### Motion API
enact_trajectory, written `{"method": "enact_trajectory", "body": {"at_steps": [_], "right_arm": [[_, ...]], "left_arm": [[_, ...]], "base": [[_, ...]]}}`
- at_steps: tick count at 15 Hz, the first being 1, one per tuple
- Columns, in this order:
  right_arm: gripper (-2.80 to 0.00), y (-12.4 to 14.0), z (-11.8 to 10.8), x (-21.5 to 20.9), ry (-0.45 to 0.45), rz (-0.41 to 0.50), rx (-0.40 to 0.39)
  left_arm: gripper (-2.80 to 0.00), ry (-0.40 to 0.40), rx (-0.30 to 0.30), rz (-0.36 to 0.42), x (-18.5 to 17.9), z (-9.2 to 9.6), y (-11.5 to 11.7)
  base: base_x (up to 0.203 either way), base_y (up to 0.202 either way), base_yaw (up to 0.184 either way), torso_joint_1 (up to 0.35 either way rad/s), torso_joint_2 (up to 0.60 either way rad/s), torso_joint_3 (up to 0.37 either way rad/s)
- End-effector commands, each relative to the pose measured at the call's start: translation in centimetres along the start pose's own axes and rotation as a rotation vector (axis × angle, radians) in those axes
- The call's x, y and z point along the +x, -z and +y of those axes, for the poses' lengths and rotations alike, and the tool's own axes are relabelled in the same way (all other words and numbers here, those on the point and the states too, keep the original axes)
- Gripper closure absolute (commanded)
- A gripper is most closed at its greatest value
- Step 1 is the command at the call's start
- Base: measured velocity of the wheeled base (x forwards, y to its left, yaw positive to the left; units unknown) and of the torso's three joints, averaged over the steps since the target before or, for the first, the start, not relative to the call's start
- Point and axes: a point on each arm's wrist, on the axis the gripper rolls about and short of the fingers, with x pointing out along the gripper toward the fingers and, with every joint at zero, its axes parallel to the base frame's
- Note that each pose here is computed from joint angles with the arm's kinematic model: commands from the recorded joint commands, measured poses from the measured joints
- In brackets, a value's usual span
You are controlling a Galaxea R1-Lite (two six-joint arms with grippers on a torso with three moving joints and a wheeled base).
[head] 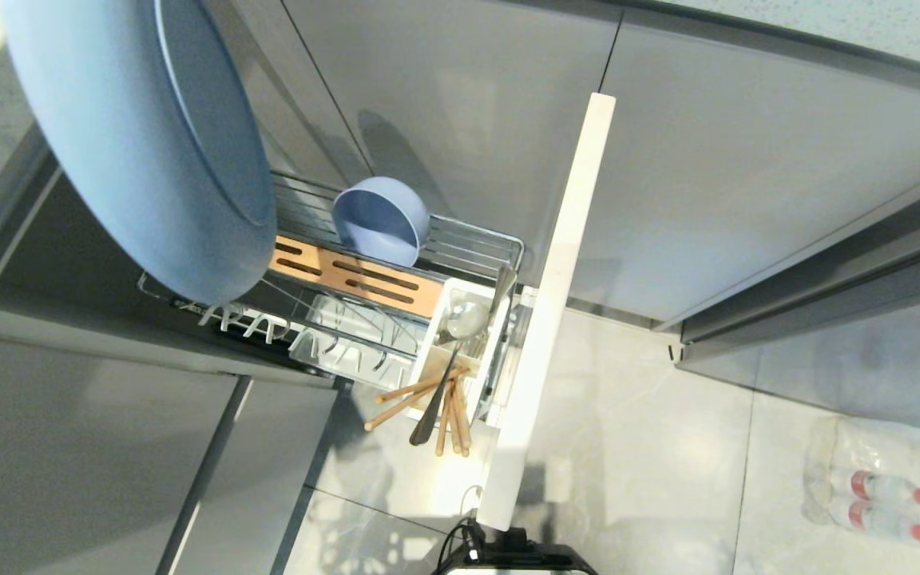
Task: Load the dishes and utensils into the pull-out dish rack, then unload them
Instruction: Pick up the plate and place it in the cupboard
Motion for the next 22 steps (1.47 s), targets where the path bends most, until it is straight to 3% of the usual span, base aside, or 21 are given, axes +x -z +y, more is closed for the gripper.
{"method": "enact_trajectory", "body": {"at_steps": [1, 3, 7, 11, 16, 22], "right_arm": [[0.0, 0.0, 0.0, 0.0, 0.0, 0.001, 0.001], [0.0, 0.0, 0.0, 0.0, -0.001, 0.001, 0.001], [0.0, 0.0, 0.0, 0.0, 0.0, 0.001, 0.001], [0.0, 0.0, 0.0, 0.0, 0.0, 0.001, 0.001], [0.0, 0.0, 0.0, 0.0, 0.0, 0.001, 0.001], [0.0, 0.0, 0.0, 0.0, 0.0, 0.001, 0.001]], "left_arm": [[0.0, -0.087, -0.006, -0.042, 2.2, -0.3, 1.6], [0.0, -0.123, -0.06, -0.084, 2.9, -1.0, 2.3], [0.0, -0.234, -0.063, -0.191, 4.1, -1.6, 4.1], [0.0, -0.334, -0.079, -0.303, 5.0, -1.2, 5.0], [0.0, -0.401, -0.11, -0.392, 5.2, -0.4, 5.7], [0.0, -0.457, -0.111, -0.37, 4.9, 1.7, 7.1]], "base": [[0.0, 0.0, 0.0, 0.0, 0.0, 0.0], [0.0, 0.0, 0.0, 0.0, 0.0, 0.0], [0.0, 0.0, 0.0, 0.0, 0.0, 0.0], [0.0, 0.0, 0.0, 0.0, 0.0, 0.0], [0.0, 0.0, 0.0, 0.0, 0.0, 0.0], [0.0, 0.0, 0.0, 0.0, 0.0, 0.0]]}}
